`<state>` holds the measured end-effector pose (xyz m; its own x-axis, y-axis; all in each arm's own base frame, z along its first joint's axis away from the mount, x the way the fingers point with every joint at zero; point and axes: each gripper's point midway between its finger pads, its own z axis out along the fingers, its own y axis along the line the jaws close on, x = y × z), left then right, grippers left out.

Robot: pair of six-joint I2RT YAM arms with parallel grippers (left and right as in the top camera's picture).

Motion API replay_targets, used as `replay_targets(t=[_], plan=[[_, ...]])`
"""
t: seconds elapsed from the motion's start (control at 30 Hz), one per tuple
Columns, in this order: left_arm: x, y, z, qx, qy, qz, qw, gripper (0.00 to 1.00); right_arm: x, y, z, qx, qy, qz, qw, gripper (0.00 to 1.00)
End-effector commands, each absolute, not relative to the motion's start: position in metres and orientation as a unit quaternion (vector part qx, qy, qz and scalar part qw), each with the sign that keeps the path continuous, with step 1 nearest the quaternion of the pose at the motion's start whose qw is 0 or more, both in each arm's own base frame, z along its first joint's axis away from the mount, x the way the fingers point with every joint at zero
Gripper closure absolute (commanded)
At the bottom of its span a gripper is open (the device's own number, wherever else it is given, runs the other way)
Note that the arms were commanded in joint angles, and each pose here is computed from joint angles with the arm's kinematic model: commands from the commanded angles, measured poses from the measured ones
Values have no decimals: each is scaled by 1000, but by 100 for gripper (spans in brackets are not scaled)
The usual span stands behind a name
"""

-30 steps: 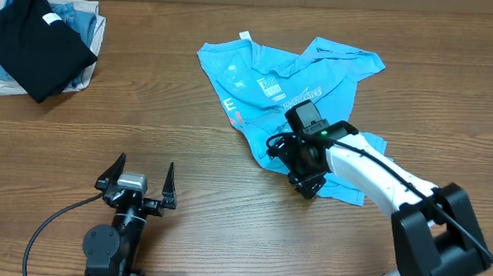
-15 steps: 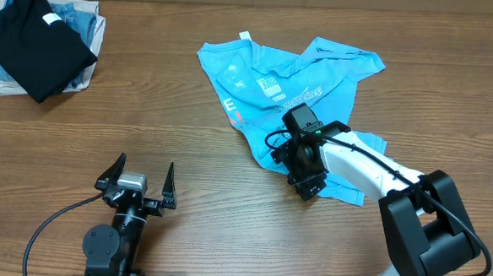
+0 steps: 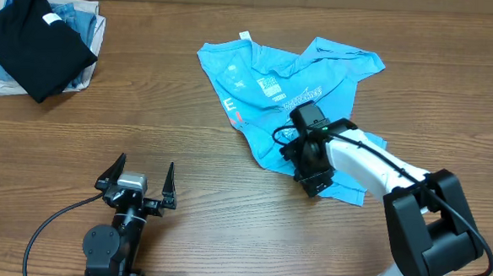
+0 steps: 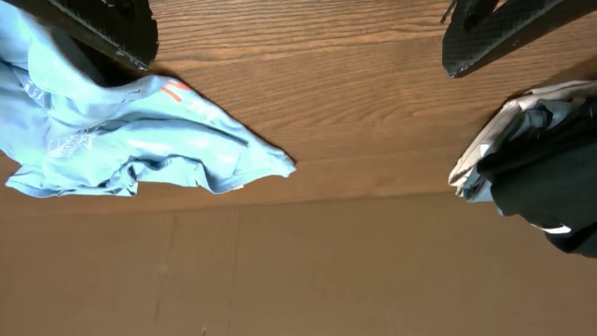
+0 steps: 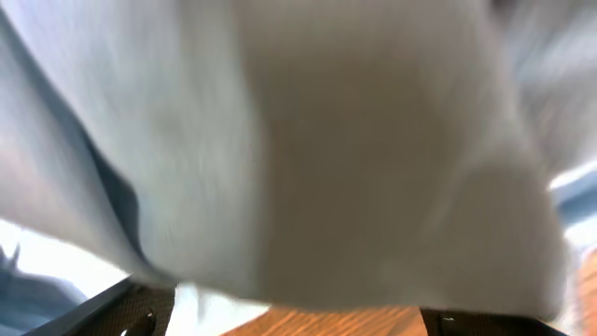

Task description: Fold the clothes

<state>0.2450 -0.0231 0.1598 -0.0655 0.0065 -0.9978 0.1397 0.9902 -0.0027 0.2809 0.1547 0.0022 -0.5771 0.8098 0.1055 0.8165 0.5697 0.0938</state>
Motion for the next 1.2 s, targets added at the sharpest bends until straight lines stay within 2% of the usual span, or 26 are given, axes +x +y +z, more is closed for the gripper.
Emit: replay_targets(t=[0.0, 0.23, 0.43, 0.67, 0.83, 1.07, 1.17], plan=[[245, -24, 160, 57, 726, -42, 684, 0, 290, 141, 0, -443, -894, -64, 18, 13], [245, -24, 160, 57, 726, -42, 684, 0, 289, 123, 1, -433, -899, -59, 32, 11], [245, -24, 160, 57, 726, -42, 684, 0, 269, 40, 5, -441, -889, 121, -16, 9], [245, -24, 160, 57, 726, -42, 684, 0, 272, -2, 16, -419, -882, 205, -60, 8], [245, -24, 160, 57, 726, -42, 684, 0, 278, -18, 23, -440, -871, 210, -65, 8], [245, -24, 160, 57, 726, -42, 684, 0, 287, -18, 44, -384, -901, 196, -48, 7], [245, -24, 160, 58, 726, -42, 684, 0, 290, -14, 49, -371, -910, 179, -49, 3]])
